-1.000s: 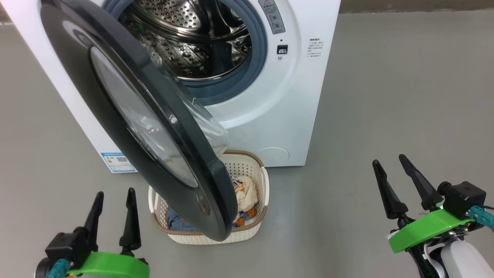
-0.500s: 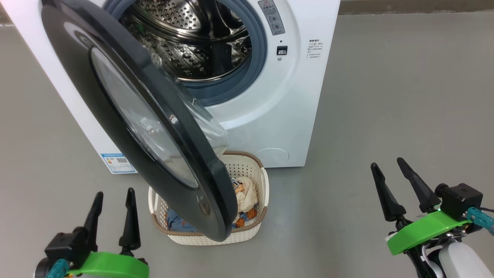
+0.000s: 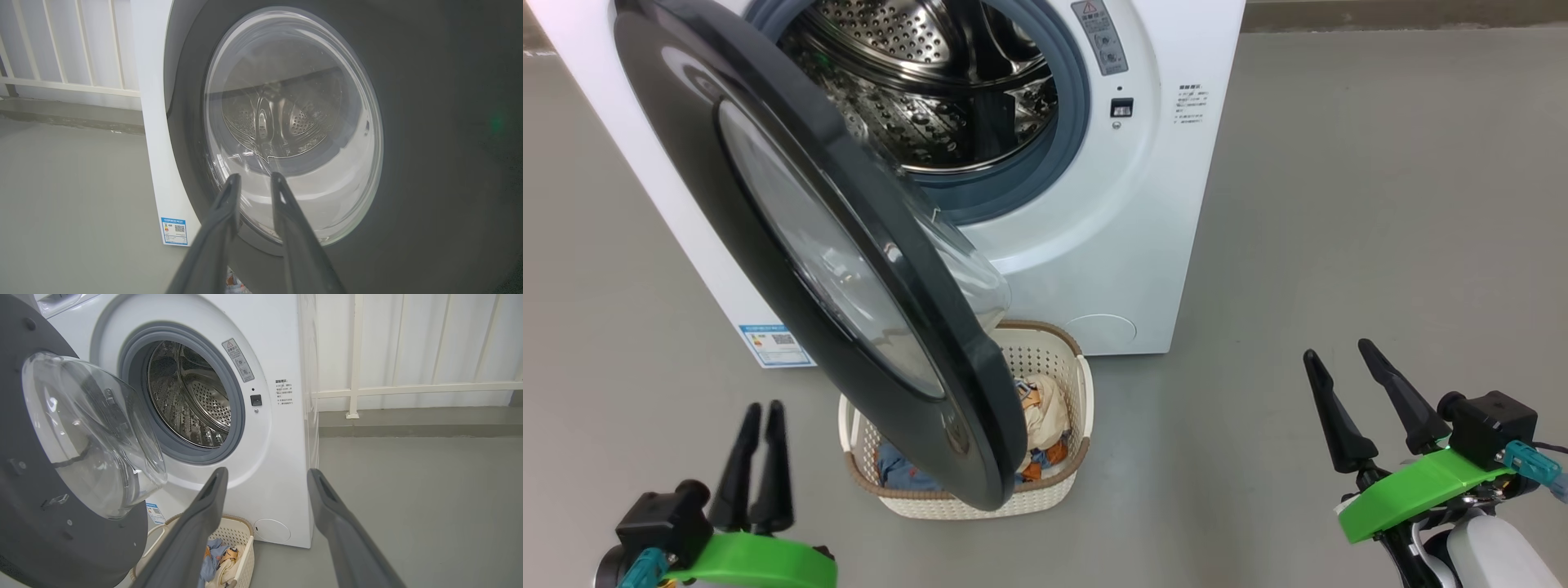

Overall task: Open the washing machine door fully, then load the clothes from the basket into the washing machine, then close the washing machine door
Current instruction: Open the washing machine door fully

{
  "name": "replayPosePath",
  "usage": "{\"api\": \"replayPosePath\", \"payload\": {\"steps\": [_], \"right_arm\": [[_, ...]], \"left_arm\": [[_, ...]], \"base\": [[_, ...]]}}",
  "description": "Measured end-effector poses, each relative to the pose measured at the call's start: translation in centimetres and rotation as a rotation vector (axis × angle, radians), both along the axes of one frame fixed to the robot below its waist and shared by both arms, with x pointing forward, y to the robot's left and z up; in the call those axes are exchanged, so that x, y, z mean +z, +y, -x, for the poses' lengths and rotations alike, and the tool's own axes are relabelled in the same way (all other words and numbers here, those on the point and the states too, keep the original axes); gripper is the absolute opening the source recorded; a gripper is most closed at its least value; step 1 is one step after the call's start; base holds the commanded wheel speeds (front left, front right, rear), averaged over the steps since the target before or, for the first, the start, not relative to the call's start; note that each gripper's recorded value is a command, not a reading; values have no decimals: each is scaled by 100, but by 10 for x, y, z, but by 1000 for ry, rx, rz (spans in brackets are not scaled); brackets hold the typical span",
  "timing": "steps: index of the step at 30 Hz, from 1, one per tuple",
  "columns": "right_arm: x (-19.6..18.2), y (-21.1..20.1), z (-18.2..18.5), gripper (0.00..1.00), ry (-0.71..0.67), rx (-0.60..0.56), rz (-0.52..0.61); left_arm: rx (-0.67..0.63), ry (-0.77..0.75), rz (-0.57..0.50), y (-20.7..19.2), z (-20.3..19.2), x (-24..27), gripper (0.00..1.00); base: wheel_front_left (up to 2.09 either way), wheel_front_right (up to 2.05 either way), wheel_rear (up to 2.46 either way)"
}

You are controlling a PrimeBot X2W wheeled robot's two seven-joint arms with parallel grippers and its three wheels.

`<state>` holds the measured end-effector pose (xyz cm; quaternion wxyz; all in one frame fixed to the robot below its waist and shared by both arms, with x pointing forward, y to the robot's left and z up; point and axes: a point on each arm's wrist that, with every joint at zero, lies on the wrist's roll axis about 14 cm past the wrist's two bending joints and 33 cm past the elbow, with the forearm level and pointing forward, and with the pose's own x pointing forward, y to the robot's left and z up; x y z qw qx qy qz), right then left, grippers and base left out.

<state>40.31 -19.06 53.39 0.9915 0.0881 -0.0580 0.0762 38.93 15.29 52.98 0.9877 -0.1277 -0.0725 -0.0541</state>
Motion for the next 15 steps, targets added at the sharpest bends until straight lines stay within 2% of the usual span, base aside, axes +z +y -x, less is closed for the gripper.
{"api": "replayPosePath", "payload": {"steps": [7, 15], "right_arm": [[-2, 1, -1, 100, 5, 1, 1], [-1, 1, -2, 100, 3, 1, 4]], "left_arm": [[-2, -29, 3, 0, -1, 9, 0], [-46, -247, 9, -14, 1, 79, 0]], "base": [[0, 0, 0], [0, 0, 0]]}}
